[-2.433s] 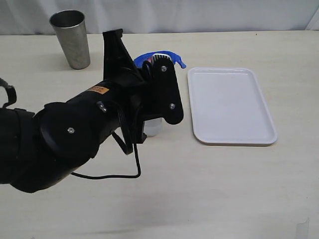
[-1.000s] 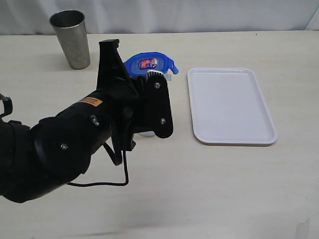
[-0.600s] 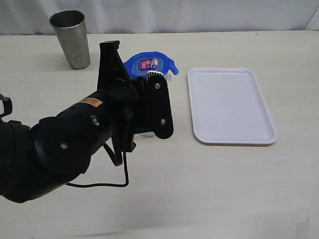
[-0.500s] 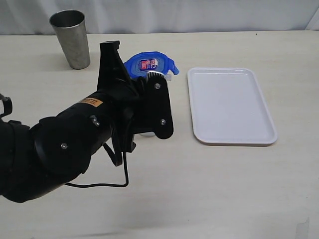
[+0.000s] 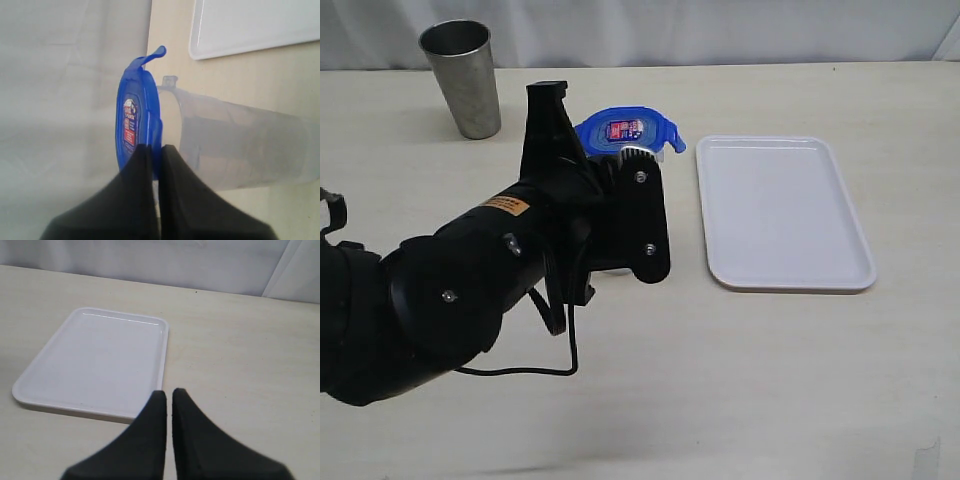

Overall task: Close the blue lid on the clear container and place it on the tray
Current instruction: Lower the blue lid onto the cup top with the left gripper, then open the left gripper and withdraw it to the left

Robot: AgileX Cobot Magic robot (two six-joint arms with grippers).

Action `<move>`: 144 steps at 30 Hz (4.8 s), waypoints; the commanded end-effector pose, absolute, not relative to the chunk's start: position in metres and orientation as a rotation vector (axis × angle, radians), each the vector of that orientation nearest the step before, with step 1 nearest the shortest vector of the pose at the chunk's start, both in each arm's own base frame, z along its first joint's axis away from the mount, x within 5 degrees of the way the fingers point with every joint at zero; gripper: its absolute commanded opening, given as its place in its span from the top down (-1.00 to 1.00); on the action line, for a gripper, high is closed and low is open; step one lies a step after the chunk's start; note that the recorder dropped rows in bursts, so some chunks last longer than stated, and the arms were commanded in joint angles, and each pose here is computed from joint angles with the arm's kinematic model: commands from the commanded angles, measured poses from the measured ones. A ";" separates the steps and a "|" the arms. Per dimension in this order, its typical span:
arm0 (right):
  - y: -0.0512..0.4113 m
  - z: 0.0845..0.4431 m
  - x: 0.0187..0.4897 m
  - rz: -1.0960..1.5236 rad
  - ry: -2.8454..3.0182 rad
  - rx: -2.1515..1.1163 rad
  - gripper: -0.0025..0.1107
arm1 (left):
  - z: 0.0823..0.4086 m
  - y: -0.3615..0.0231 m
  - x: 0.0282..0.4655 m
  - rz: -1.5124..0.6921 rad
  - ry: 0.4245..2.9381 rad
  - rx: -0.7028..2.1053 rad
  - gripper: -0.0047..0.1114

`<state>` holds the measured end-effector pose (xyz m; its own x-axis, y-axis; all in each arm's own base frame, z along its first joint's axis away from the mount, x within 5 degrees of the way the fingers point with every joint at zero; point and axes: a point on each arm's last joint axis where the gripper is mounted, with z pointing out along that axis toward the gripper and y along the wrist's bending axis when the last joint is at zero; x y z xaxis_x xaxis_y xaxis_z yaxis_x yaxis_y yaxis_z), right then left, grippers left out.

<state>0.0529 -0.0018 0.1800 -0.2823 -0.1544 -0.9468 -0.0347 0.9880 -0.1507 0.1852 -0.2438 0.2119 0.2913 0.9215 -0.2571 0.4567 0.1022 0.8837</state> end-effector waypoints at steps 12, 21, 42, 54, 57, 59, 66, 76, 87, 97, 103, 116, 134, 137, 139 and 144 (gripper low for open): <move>-0.002 0.180 0.053 -0.109 1.851 -0.127 0.88 | 0.211 -0.241 0.184 0.557 1.372 1.515 0.92; -0.002 0.180 0.053 -0.109 1.851 -0.127 0.88 | 0.207 -0.245 0.180 0.487 1.365 1.570 0.92; -0.002 0.180 0.053 -0.109 1.851 -0.127 0.88 | 0.210 -0.242 0.183 0.541 1.370 1.529 0.92; -0.002 0.180 0.053 -0.109 1.851 -0.127 0.88 | 0.209 -0.243 0.182 0.516 1.369 1.547 0.92; -0.002 0.180 0.053 -0.109 1.851 -0.127 0.88 | 0.209 -0.243 0.182 0.520 1.371 1.543 0.92; -0.002 0.180 0.053 -0.109 1.851 -0.127 0.88 | 0.209 -0.243 0.182 0.520 1.371 1.543 0.91; -0.002 0.180 0.053 -0.109 1.851 -0.127 0.88 | 0.209 -0.243 0.182 0.519 1.374 1.542 0.39; -0.002 0.180 0.053 -0.109 1.851 -0.127 0.88 | 0.209 -0.243 0.182 0.517 1.383 1.539 0.05; -0.002 0.180 0.053 -0.109 1.851 -0.127 0.88 | 0.205 -0.236 0.183 0.517 1.523 1.459 -0.13; -0.002 0.180 0.053 -0.109 1.851 -0.127 0.88 | 0.207 -0.218 0.188 0.663 1.680 1.278 -0.13; -0.002 0.180 0.053 -0.109 1.851 -0.127 0.88 | 0.205 -0.210 0.187 0.690 1.789 1.203 -0.12; -0.002 0.180 0.053 -0.109 1.851 -0.127 0.88 | 0.227 -0.177 0.209 0.915 1.768 0.741 0.86; -0.002 0.180 0.053 -0.109 1.851 -0.127 0.88 | 0.217 -0.132 0.290 -0.078 1.876 0.464 0.92; -0.003 0.183 0.054 -0.171 1.816 -0.169 0.88 | 0.222 -0.127 0.295 -0.187 1.812 0.495 0.92; -0.004 0.186 0.054 -0.199 1.773 -0.190 0.88 | 0.227 -0.124 0.298 -0.291 1.757 0.496 0.92; -0.001 0.202 0.056 -0.201 1.596 -0.207 0.88 | 0.233 -0.111 0.302 -0.641 1.523 0.581 0.92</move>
